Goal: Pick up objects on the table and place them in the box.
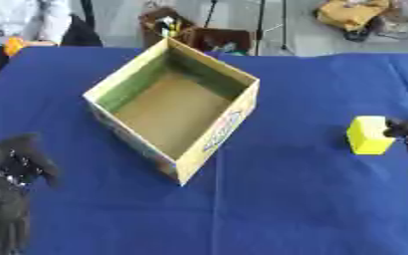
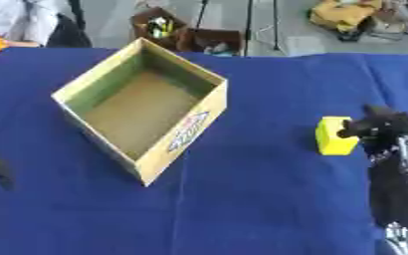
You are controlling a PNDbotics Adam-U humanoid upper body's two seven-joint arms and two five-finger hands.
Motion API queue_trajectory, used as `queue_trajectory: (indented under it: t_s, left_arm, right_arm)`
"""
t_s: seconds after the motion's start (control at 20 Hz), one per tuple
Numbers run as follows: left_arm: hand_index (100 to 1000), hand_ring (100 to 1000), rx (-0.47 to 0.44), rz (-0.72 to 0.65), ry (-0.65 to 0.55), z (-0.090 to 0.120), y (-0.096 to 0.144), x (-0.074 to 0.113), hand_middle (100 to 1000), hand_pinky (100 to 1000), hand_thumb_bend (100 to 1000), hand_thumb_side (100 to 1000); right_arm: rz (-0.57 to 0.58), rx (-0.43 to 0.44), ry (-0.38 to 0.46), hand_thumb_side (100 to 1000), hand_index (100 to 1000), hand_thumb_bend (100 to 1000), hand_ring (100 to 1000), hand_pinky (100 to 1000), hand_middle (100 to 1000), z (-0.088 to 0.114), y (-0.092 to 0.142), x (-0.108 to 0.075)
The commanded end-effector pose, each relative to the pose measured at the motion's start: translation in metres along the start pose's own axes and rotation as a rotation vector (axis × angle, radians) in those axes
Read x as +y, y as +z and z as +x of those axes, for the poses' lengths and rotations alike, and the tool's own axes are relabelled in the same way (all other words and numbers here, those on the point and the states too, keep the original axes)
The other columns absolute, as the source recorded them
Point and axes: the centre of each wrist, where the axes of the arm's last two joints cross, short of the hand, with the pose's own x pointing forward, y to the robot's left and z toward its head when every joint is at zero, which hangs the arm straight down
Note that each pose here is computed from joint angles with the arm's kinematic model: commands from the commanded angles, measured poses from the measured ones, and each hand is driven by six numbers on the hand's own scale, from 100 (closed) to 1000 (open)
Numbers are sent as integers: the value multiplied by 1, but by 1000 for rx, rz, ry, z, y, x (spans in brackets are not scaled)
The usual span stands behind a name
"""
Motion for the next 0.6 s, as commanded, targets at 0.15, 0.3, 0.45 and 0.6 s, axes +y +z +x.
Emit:
queue_trajectory:
  t_s: [0.15, 0.3, 0.45, 0.6]
  left_arm:
    - [678, 386, -25, 5, -13, 7, -3, 4, 401, 266, 100, 962]
    - [678, 386, -24, 3, -14, 7, -3, 4, 401, 266, 100, 961]
    - [678, 386, -21, 0, -18, 6, -3, 5, 401, 265, 100, 960]
    - [678, 385, -17, -5, -26, 6, -2, 7, 400, 264, 100, 957]
  right_arm:
    - [9, -32, 22, 734, 723, 100, 561, 815, 520, 6, -5, -2]
    - [33, -72, 86, 696, 763, 100, 592, 827, 556, 11, -10, -12]
    - [91, -123, 186, 638, 823, 100, 647, 841, 603, 19, -17, -27]
    - [163, -143, 297, 577, 867, 100, 698, 844, 650, 29, -23, -42]
